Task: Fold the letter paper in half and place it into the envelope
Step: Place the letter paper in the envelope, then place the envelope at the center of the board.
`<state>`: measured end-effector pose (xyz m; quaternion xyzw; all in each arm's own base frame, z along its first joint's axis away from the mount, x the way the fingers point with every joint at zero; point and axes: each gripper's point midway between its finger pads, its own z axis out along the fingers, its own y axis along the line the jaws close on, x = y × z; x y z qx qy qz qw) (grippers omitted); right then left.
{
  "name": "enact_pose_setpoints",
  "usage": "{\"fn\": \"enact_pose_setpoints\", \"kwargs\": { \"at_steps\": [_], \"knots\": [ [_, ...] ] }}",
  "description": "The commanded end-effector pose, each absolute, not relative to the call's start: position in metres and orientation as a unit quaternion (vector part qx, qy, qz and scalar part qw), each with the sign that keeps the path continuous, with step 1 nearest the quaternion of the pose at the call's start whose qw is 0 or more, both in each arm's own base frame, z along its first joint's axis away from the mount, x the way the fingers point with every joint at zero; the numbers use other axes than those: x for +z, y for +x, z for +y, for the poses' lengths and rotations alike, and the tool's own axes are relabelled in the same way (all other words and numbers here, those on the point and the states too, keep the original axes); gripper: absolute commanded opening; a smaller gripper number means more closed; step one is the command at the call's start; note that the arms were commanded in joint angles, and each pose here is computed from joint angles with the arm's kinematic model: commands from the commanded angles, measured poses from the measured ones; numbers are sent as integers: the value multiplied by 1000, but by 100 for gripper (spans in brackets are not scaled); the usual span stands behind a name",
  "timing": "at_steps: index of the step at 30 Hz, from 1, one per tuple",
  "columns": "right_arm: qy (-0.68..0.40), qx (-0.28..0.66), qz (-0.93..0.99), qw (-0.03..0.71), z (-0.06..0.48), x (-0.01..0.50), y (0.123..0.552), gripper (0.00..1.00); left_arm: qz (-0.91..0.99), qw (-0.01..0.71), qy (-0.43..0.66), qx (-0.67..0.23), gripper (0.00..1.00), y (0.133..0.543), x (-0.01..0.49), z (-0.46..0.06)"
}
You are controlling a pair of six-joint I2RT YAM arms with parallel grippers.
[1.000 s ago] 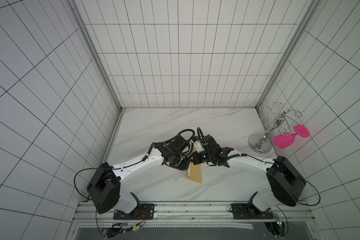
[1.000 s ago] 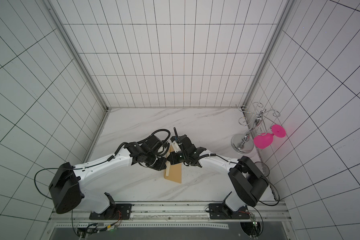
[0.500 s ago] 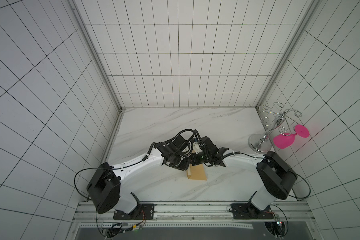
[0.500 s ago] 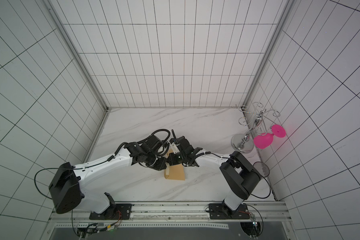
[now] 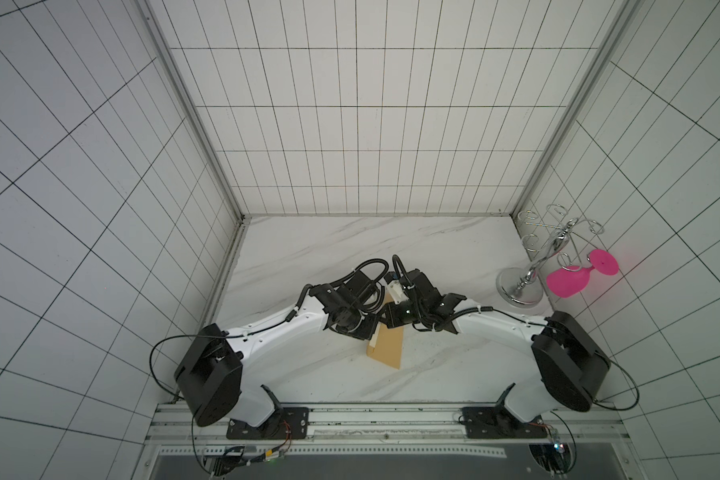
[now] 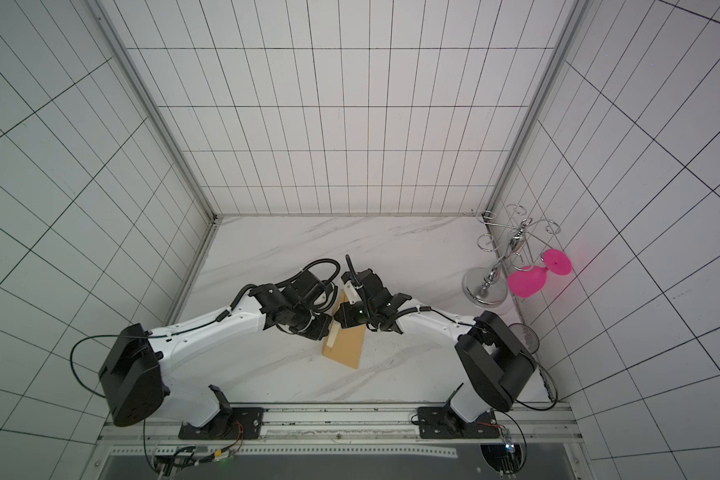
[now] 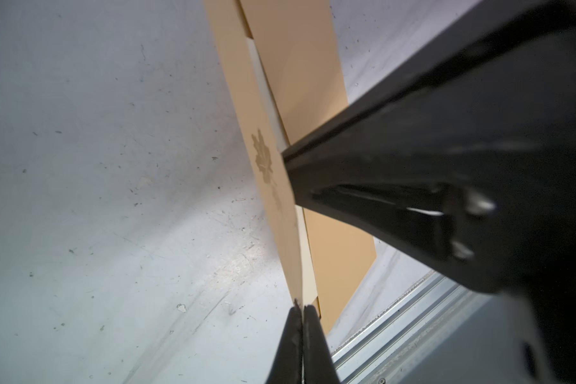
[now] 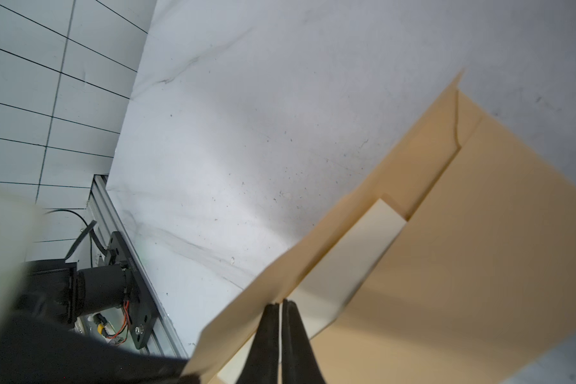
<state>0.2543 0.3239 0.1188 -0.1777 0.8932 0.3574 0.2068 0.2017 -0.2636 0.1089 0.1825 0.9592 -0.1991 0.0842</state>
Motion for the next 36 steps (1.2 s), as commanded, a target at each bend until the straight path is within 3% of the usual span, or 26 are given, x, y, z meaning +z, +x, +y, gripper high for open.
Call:
{"fn": "enact_pose_setpoints", "kwargs": {
  "at_steps": [1, 5, 12, 13, 15, 18, 20, 22, 27, 33, 36],
  "knots": [
    [-188, 318, 891, 262, 308, 166, 269, 12, 967, 100, 161, -168, 0, 216, 100, -257],
    [-177, 247, 913, 271, 271, 168, 271, 13, 974, 112, 144, -137, 0, 227, 93, -251],
    [-88, 189, 954, 216, 210, 112, 258, 13, 976, 139, 121, -117, 0, 247, 96, -253],
    [-82, 186, 957, 207, 206, 104, 255, 13, 974, 137, 123, -129, 3, 248, 96, -259],
    [-77, 183, 960, 196, 204, 93, 253, 12, 971, 116, 133, -160, 20, 243, 91, -273],
    [-71, 190, 963, 179, 207, 78, 252, 12, 975, 90, 136, -151, 23, 238, 75, -277],
    [-66, 200, 963, 167, 211, 68, 252, 12, 976, 88, 135, -144, 35, 240, 68, -278],
    [-60, 206, 965, 153, 215, 55, 251, 12, 977, 96, 133, -136, 40, 247, 67, -278],
    [-55, 206, 969, 122, 217, 27, 246, 8, 979, 144, 111, -93, 38, 274, 92, -265],
    [-65, 198, 973, 103, 217, 8, 241, 8, 964, 227, 71, -115, 32, 299, 160, -240],
    [-65, 202, 973, 93, 218, 1, 238, 7, 964, 246, 44, -94, 28, 310, 154, -215]
  ]
}}
